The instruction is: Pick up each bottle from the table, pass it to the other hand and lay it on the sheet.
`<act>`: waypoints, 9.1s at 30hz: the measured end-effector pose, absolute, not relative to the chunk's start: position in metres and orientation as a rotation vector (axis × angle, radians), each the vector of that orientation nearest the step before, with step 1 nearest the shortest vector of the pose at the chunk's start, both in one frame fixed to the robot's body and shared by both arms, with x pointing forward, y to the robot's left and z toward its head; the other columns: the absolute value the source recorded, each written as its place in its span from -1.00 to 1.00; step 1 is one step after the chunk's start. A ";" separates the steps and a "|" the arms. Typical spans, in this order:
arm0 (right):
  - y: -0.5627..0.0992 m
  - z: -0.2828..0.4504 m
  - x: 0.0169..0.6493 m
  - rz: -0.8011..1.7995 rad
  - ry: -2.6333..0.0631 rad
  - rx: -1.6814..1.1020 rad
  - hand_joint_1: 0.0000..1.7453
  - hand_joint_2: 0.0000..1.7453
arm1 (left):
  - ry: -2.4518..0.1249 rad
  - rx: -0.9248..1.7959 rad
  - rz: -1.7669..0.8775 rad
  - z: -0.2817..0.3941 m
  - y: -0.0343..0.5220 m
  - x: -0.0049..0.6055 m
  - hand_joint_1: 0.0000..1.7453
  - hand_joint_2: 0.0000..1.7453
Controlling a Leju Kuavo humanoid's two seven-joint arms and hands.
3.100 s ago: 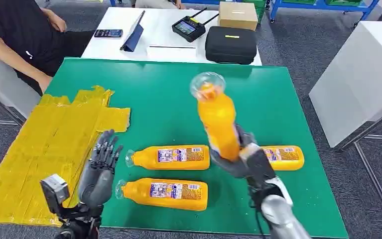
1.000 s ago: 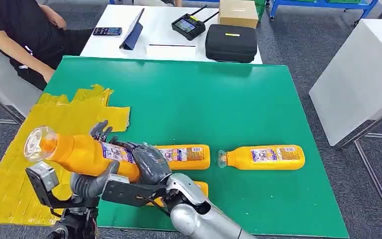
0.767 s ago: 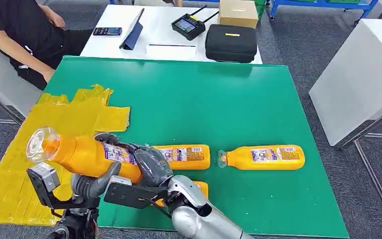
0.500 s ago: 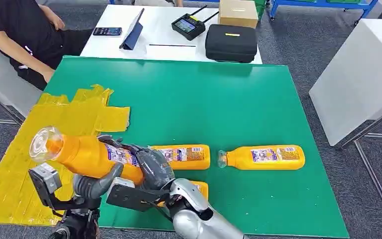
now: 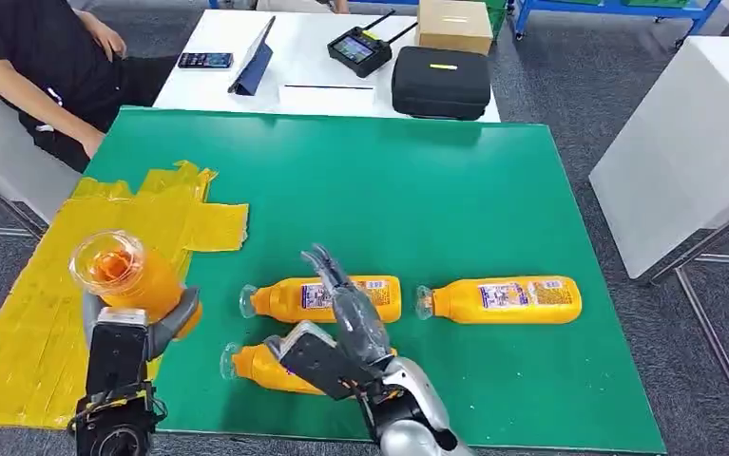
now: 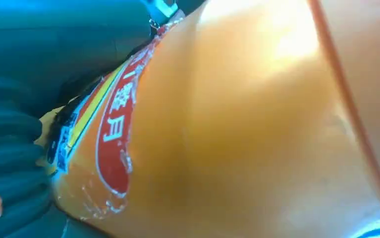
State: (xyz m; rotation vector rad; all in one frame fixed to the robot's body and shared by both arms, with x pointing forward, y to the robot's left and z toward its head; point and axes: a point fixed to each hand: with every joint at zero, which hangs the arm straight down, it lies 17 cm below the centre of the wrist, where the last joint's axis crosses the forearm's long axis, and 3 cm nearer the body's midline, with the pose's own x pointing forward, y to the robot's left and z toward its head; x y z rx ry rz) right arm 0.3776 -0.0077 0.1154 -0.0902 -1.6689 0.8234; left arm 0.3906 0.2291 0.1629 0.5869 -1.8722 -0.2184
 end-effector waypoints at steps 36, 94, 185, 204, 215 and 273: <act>-0.047 0.003 0.335 1.466 -1.306 -0.443 -1.00 1.00 | -1.149 1.313 -1.095 -0.010 0.305 0.463 -1.00 -1.00; -0.043 0.026 0.378 0.985 -1.460 0.077 1.00 1.00 | -1.581 0.159 0.235 0.055 0.318 0.441 -1.00 1.00; 0.048 0.116 0.409 0.945 -1.685 -0.087 -1.00 -1.00 | -1.860 1.004 -0.393 0.175 0.264 0.413 1.00 1.00; -0.009 0.116 0.401 0.913 -1.653 -0.199 -1.00 -1.00 | -1.390 1.312 -1.033 0.039 0.301 0.442 1.00 1.00; -0.037 0.086 0.402 1.028 -1.550 -0.309 -1.00 1.00 | -1.228 1.368 -1.324 -0.010 0.284 0.436 -1.00 -1.00; -0.080 -0.066 0.433 1.548 -0.806 -0.498 -1.00 1.00 | -1.818 0.617 -0.351 0.134 0.234 0.473 -1.00 -1.00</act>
